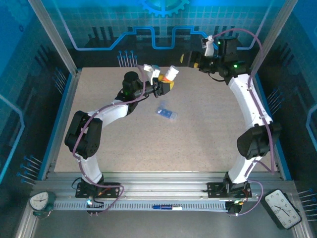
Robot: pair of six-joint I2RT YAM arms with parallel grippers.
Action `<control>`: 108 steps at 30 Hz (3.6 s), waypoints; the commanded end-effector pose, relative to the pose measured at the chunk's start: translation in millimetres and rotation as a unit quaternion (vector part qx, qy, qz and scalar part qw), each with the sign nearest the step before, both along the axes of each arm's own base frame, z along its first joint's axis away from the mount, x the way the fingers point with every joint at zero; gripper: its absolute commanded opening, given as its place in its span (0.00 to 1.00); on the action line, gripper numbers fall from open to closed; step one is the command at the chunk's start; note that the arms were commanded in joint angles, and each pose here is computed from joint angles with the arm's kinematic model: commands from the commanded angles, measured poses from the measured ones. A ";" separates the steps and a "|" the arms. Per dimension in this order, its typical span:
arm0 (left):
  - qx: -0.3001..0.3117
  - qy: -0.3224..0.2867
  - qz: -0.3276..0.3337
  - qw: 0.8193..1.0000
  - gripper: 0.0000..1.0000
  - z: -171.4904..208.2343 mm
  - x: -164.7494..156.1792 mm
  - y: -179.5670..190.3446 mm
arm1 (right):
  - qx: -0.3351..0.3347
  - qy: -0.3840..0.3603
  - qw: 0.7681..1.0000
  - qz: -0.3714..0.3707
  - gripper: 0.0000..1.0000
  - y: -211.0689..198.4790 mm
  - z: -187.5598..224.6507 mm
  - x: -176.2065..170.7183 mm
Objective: Sort the pills into containers
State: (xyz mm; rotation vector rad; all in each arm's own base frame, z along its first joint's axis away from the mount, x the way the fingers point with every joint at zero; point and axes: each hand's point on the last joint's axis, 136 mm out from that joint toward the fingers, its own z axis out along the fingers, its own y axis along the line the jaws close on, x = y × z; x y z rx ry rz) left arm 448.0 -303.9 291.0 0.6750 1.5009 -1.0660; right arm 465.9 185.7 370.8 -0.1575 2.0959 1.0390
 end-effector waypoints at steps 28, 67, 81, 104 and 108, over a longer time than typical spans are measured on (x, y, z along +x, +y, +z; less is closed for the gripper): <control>-0.019 -0.023 -0.039 0.999 0.00 21.2 -7.4 -10.7 | 0.038 -0.019 0.986 0.162 0.68 58.6 -7.6 -14.7; 0.016 -0.046 0.015 0.999 0.00 20.3 7.8 -10.3 | -0.023 0.131 0.991 0.002 0.43 80.0 -66.8 -31.1; 0.013 -0.044 0.005 0.999 0.00 16.8 5.6 -12.6 | -0.015 0.053 0.998 0.033 0.82 42.6 -9.8 -22.7; -0.001 -0.037 -0.025 0.999 0.00 21.8 -0.2 -17.8 | 0.003 -0.017 0.994 0.109 0.77 43.2 -10.0 -4.5; -0.001 -0.038 -0.026 0.999 0.00 22.3 -0.3 -18.6 | 0.000 -0.011 0.995 0.104 0.76 42.7 -15.6 -2.3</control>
